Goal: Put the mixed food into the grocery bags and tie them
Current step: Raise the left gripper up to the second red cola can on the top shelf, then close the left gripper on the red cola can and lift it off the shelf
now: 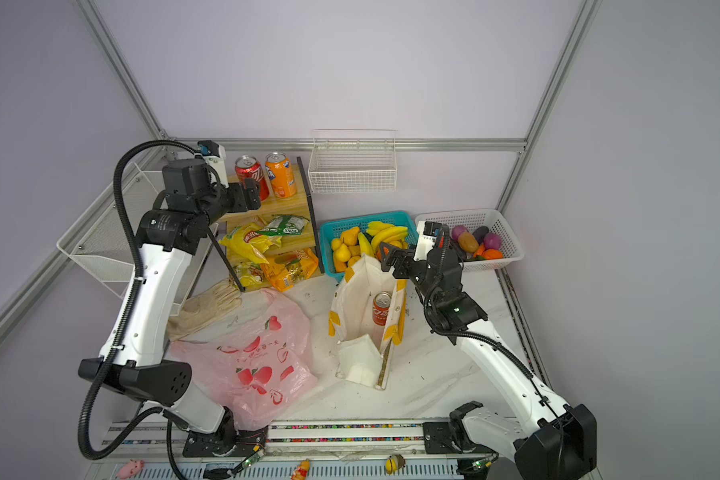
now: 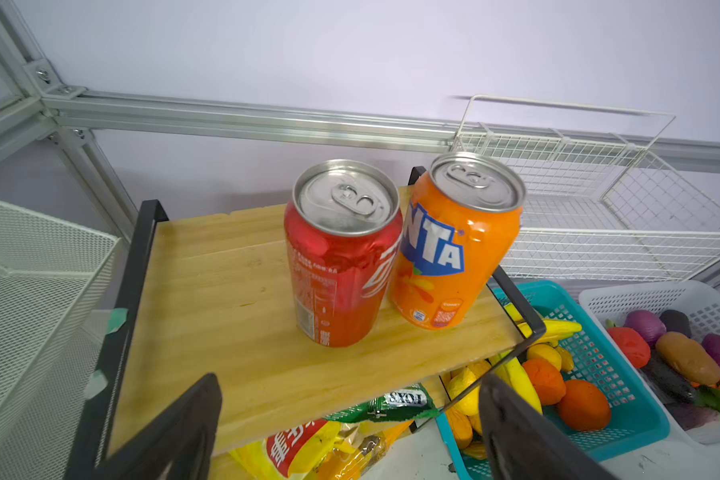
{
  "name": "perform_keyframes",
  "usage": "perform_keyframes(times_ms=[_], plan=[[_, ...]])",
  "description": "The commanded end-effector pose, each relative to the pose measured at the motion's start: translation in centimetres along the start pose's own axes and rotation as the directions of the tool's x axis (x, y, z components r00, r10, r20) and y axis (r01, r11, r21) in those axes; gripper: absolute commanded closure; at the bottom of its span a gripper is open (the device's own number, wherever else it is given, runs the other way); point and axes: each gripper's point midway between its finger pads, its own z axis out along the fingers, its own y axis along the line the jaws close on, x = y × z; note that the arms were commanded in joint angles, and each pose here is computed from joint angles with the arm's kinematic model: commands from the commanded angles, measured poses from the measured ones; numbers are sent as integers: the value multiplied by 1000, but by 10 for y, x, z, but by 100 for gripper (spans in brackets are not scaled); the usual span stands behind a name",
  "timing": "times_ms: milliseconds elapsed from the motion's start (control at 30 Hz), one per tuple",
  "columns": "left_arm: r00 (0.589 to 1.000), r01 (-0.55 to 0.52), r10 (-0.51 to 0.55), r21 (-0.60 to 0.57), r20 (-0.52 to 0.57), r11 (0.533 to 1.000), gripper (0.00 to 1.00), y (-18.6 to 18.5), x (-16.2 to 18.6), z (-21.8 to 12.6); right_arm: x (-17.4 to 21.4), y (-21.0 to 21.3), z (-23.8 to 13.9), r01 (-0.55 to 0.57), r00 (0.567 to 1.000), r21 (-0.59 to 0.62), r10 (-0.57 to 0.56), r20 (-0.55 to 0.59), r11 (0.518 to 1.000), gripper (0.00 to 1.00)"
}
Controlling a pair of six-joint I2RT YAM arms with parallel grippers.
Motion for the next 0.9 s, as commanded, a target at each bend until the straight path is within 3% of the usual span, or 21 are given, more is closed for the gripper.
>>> perform_keyframes(times_ms=[0,233,867], plan=[[998,-33,32,19,62,999,5,-2,-31,-6,-1,0,-6,24,1000,-1,-24,7,1000,3],[997,-41,42,-11,62,999,6,4,-33,26,3,0,-7,30,1000,-4,-30,-6,1000,3],[991,-26,23,21,131,999,8,14,-45,69,23,-10,-9,30,998,13,-30,-51,999,3]])
